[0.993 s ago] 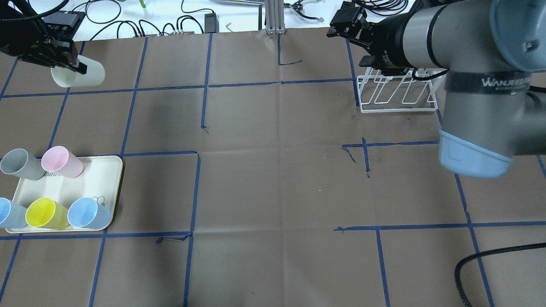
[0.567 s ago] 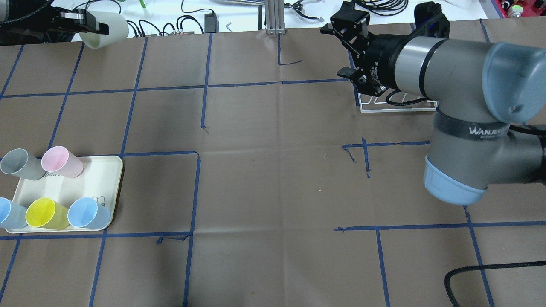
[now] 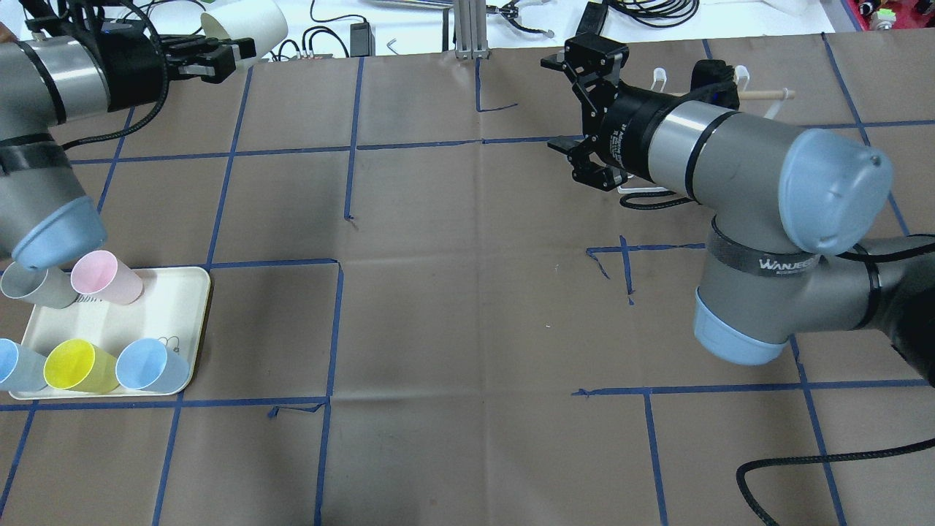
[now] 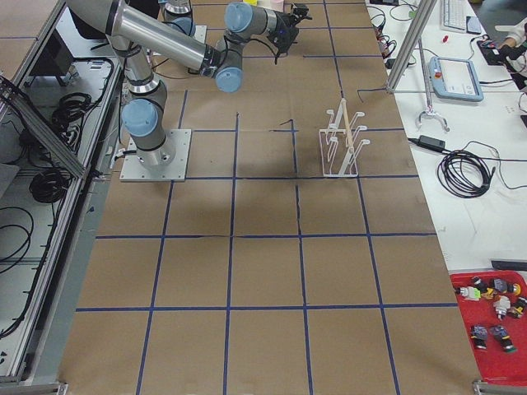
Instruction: Transfer IKEA cup to right arm and place on rack
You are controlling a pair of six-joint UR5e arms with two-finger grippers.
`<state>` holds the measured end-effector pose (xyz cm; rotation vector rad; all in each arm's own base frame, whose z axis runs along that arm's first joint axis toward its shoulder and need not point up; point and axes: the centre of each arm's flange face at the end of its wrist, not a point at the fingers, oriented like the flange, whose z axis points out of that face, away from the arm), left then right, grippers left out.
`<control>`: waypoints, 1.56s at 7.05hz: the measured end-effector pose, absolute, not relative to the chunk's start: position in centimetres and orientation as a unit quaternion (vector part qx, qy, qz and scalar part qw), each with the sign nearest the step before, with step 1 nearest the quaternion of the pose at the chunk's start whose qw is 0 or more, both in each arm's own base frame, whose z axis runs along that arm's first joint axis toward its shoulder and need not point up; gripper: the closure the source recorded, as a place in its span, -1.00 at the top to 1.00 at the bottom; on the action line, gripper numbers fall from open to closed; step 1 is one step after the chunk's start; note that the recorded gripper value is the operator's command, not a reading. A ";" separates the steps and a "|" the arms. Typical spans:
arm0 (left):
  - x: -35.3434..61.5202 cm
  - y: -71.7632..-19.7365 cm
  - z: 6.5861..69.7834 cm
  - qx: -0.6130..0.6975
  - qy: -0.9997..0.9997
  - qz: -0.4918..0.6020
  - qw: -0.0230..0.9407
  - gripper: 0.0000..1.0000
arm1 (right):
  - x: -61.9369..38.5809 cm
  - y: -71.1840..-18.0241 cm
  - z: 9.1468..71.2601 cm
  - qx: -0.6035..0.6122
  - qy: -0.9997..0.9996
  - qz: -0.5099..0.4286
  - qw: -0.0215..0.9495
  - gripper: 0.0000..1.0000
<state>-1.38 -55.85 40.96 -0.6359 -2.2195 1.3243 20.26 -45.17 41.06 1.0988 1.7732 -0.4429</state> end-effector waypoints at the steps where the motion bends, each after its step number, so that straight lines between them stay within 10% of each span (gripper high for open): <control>1: -3.2 -55.3 39.0 -0.259 -0.787 0.503 0.246 -1.00 | 21.6 -46.1 39.9 0.446 0.736 -0.167 0.481 1.00; 11: -15.1 -51.3 31.3 -0.361 -0.717 0.528 0.278 -0.99 | 29.4 -54.3 36.2 0.384 0.765 -0.092 0.509 0.99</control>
